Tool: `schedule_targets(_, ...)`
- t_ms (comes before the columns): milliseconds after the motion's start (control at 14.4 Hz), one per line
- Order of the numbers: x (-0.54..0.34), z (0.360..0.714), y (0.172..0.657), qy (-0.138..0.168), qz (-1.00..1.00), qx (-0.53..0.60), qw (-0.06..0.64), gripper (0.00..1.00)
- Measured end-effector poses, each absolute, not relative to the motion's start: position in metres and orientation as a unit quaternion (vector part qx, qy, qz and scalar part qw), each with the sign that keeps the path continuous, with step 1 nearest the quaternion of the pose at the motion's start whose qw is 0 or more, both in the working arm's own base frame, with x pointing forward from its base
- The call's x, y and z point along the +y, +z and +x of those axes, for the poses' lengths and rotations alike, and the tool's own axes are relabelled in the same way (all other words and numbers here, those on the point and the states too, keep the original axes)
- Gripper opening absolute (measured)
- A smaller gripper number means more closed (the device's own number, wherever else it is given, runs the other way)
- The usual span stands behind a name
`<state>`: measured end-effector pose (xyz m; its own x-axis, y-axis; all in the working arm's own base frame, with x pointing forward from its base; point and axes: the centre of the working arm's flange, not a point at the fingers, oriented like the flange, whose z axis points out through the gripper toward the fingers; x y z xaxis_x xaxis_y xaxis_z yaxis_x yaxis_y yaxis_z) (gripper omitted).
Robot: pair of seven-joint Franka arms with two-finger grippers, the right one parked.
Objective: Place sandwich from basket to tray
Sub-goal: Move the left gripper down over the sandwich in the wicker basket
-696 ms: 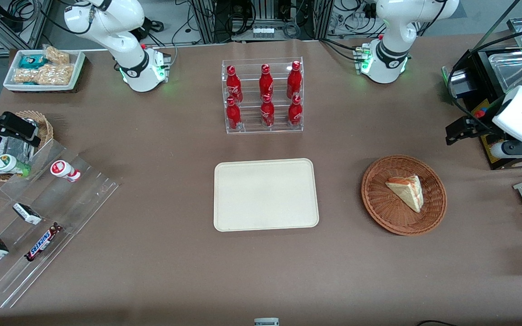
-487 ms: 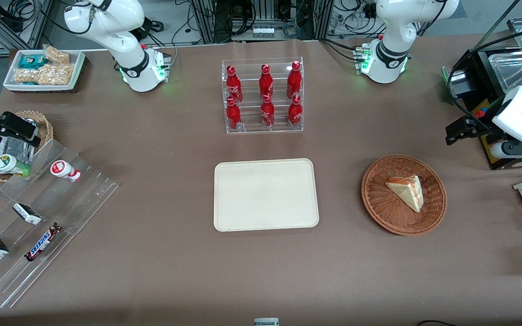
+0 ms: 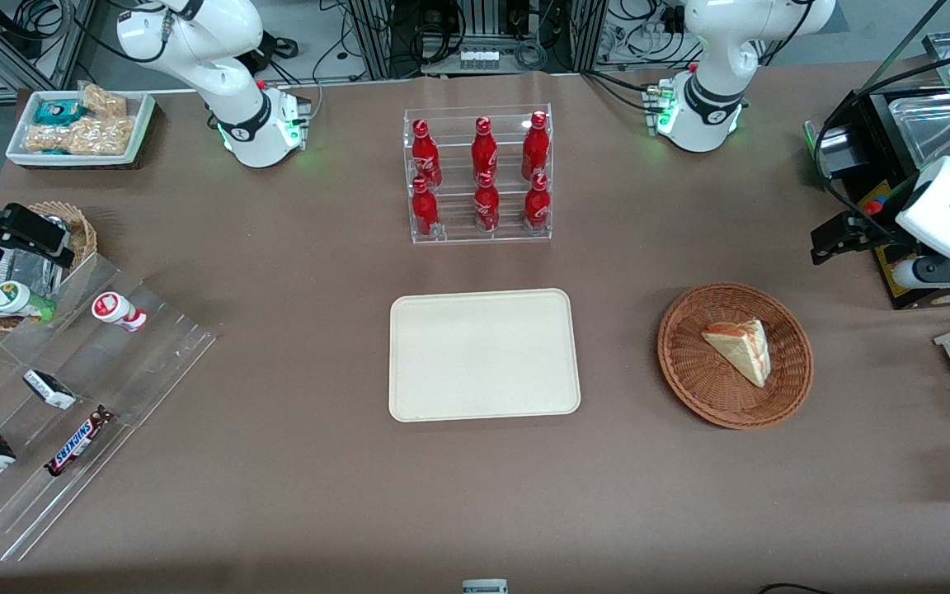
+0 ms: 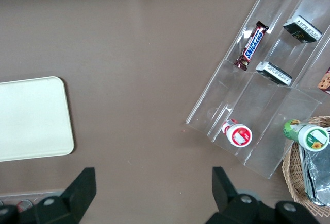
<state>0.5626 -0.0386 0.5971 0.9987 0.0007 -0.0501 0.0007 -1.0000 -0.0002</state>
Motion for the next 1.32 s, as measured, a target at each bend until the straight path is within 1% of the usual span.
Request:
schedule_targets(139, -0.040, 0.563, 0.594, 0.028, -1.000, 0.001, 0.000, 1.00)
schedule_targets(278, -0.043, 0.565, 0.584, 0.039, -0.999, 0.003, 0.001, 1.00)
schedule_targets(417, -0.044, 0.569, 0.561, 0.054, -0.999, 0.004, 0.001, 1.00)
schedule_targets(557, -0.044, 0.575, 0.530, 0.060, -0.998, 0.004, 0.001, 1.00)
schedule_targets(835, -0.043, 0.572, 0.444, 0.052, -0.999, 0.003, 0.000, 1.00)
schedule_targets(1043, -0.040, 0.562, 0.395, 0.042, -0.999, -0.002, 0.000, 1.00)
schedule_targets(1113, -0.038, 0.558, 0.380, 0.035, -0.999, -0.011, 0.000, 1.00)
schedule_targets(1183, -0.037, 0.553, 0.364, 0.025, -0.999, -0.032, -0.001, 1.00)
schedule_targets(1322, -0.030, 0.546, 0.342, 0.011, -0.993, -0.115, -0.001, 1.00)
